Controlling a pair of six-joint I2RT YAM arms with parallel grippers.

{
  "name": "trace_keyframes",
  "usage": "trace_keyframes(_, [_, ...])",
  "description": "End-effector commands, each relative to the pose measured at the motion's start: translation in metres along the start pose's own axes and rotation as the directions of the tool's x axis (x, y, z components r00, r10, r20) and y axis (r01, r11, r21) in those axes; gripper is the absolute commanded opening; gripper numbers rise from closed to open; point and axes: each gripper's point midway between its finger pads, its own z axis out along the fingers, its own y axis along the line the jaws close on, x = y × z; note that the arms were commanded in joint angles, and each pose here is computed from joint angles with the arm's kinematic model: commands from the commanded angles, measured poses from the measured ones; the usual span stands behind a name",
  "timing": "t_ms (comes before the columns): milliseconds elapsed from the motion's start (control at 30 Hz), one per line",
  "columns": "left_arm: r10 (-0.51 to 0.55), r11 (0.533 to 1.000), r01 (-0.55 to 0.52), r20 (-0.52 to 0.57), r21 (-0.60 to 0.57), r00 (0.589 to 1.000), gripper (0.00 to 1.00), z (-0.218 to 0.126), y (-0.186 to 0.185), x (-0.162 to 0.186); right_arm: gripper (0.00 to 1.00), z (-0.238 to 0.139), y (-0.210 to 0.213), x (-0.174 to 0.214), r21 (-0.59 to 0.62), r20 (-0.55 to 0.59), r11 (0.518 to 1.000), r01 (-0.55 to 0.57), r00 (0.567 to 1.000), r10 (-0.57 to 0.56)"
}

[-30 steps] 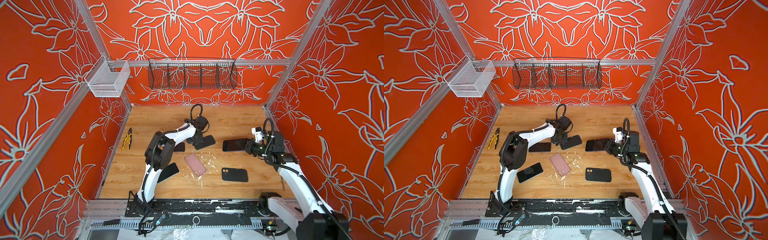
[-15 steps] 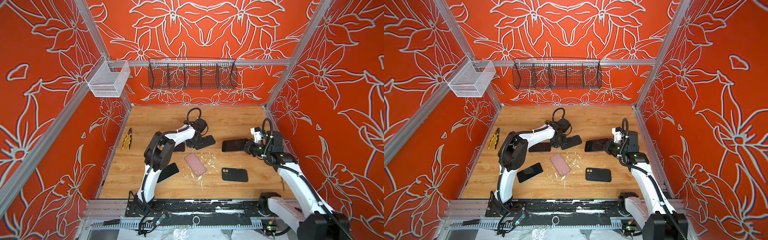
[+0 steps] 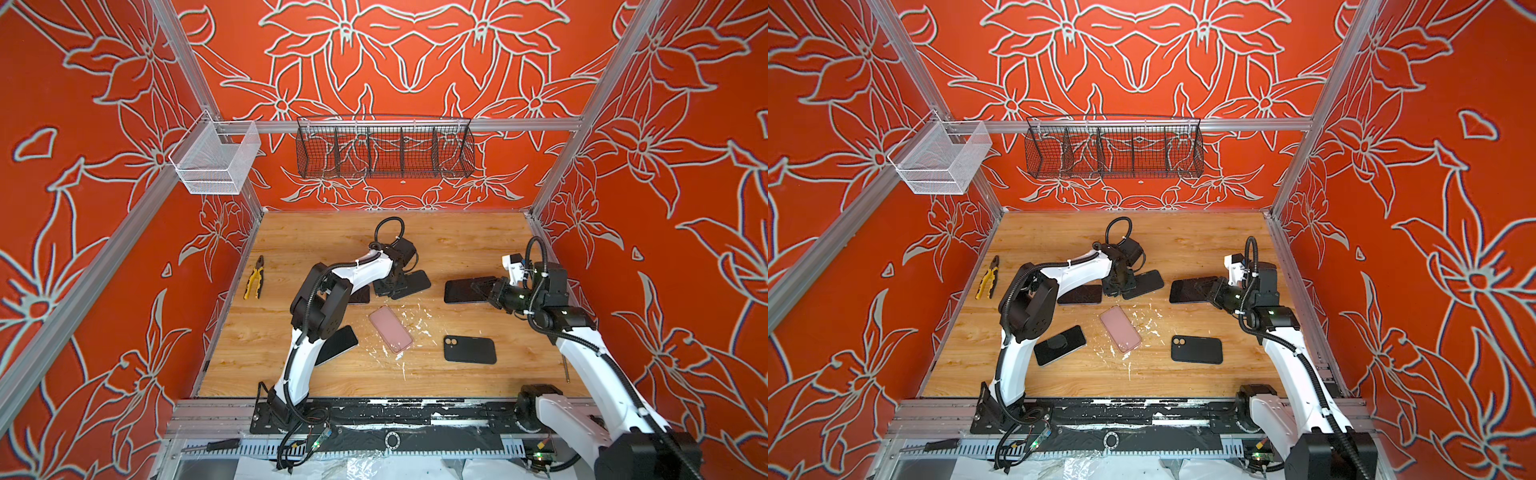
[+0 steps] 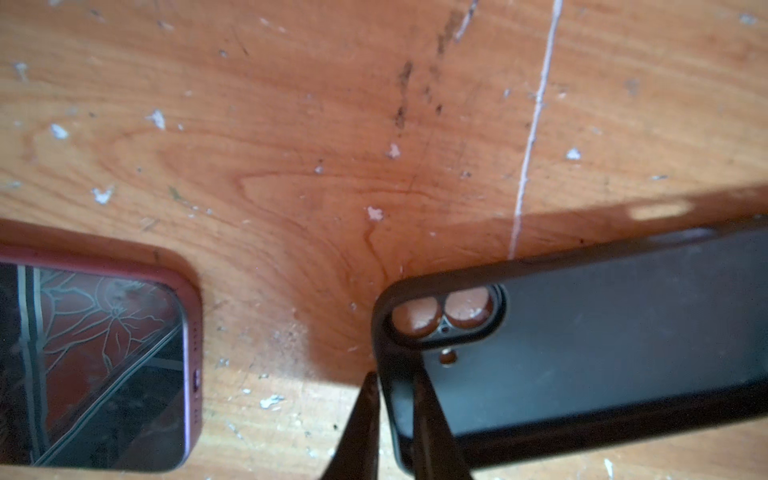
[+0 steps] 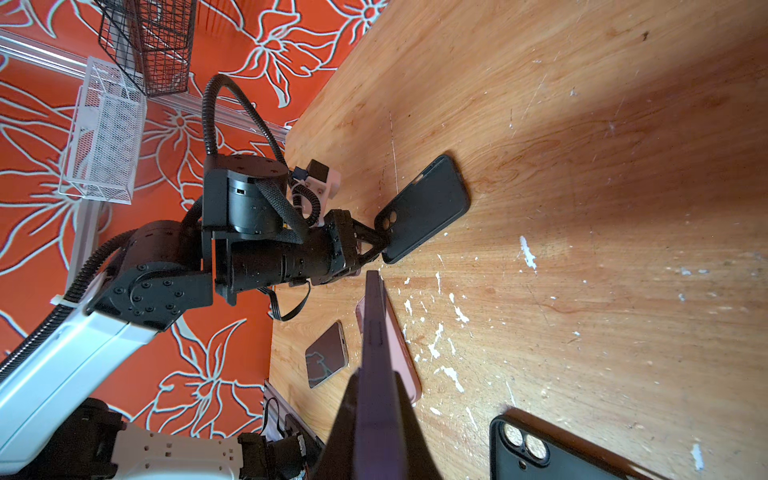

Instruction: Put the phone into the phone case

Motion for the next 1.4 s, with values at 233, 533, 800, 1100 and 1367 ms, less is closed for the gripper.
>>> trace_keyframes(233, [0.082,0.991,-0.077,0.038,-0.111,0.996,0.01,0.000,0.013,-0.006,0.00,-0.007,0.018,-0.009,-0.034,0.038,0.997,0.062,0.997,-0.061])
trace_keyframes(533, [0.307,0.951,-0.299,0.096,-0.084,0.947,0.00,-0.030,0.005,-0.027,0.00,-0.001,0.024,-0.009,-0.042,0.012,0.995,0.095,0.995,-0.095])
trace_keyframes(800, [0.369,0.928,-0.366,0.039,-0.063,0.929,0.00,-0.013,0.008,-0.021,0.00,0.019,0.028,0.000,-0.031,-0.041,0.993,0.114,0.992,-0.116])
trace_keyframes(1100, [0.322,0.947,-0.322,0.026,-0.024,0.946,0.06,-0.011,0.013,-0.019,0.00,0.036,0.027,0.000,-0.007,-0.068,0.993,0.118,0.991,-0.118])
trace_keyframes(1367, [0.247,0.967,-0.248,0.017,0.066,0.969,0.14,-0.025,0.015,-0.013,0.00,0.050,0.028,-0.006,0.013,-0.070,0.992,0.122,0.990,-0.121])
